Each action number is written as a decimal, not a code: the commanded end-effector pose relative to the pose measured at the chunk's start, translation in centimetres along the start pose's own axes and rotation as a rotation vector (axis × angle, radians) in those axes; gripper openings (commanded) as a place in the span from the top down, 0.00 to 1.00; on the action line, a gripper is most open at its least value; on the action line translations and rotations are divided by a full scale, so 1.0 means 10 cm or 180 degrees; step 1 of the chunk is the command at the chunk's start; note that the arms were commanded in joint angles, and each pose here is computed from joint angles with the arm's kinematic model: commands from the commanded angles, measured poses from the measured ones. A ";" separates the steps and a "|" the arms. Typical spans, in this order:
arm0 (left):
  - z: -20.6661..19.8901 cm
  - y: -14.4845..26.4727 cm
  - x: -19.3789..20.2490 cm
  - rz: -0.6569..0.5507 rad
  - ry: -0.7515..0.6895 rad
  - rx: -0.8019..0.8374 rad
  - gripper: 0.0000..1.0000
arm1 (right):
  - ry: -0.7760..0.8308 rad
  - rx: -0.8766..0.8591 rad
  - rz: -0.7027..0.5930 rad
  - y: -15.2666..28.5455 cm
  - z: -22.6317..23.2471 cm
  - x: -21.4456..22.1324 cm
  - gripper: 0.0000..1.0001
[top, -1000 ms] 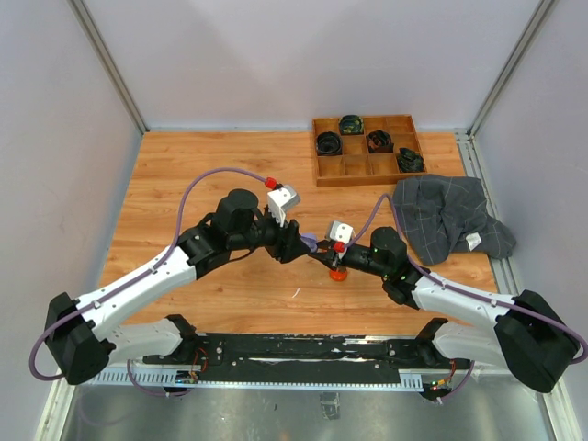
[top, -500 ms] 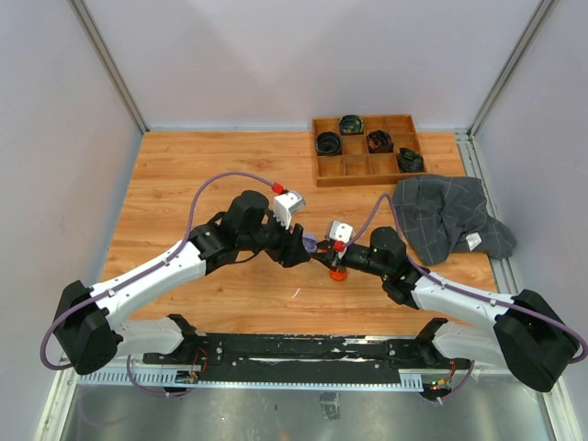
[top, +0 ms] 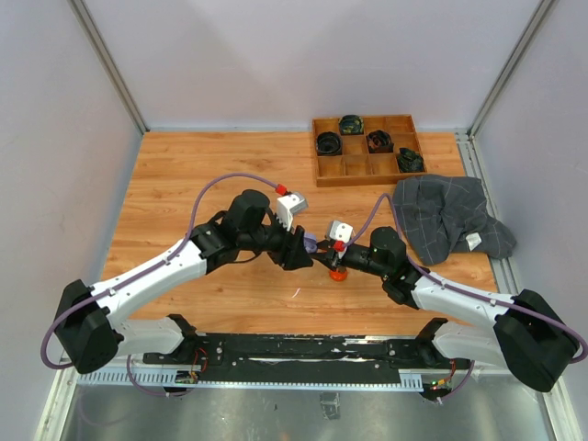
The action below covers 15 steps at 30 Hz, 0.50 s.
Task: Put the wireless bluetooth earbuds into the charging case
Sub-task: Place the earbud in the charging case.
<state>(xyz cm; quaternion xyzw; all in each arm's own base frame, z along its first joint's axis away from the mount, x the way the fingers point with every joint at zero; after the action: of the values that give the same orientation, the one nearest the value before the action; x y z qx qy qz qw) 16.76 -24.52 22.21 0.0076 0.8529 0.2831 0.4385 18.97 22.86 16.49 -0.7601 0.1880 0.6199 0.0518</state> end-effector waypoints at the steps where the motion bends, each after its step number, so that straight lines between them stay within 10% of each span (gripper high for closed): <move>1: -0.13 0.00 -0.18 -0.0147 -0.0064 0.0241 0.46 | 0.0055 -0.0021 -0.0200 -0.05 -0.02 -0.20 0.99; 15: -0.17 -0.08 -0.30 -0.0232 0.0047 0.0338 0.45 | 0.0043 -0.0021 -0.0205 -0.05 -0.01 -0.20 0.99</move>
<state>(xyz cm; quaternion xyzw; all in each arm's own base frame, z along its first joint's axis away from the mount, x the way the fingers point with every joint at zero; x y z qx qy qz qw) 17.11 -25.86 22.76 0.0107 0.8685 0.2502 0.4277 18.95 22.87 16.50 -0.7588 0.1878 0.6214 0.0523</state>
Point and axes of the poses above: each gripper's point midway between its finger pads, its own y axis back along the fingers, its own z axis along the line the jaws close on, x = y × z, the point moved 7 cm from there along y, back along the fingers, and after that the axes turned 2 degrees about y, right-handed, at the moved point
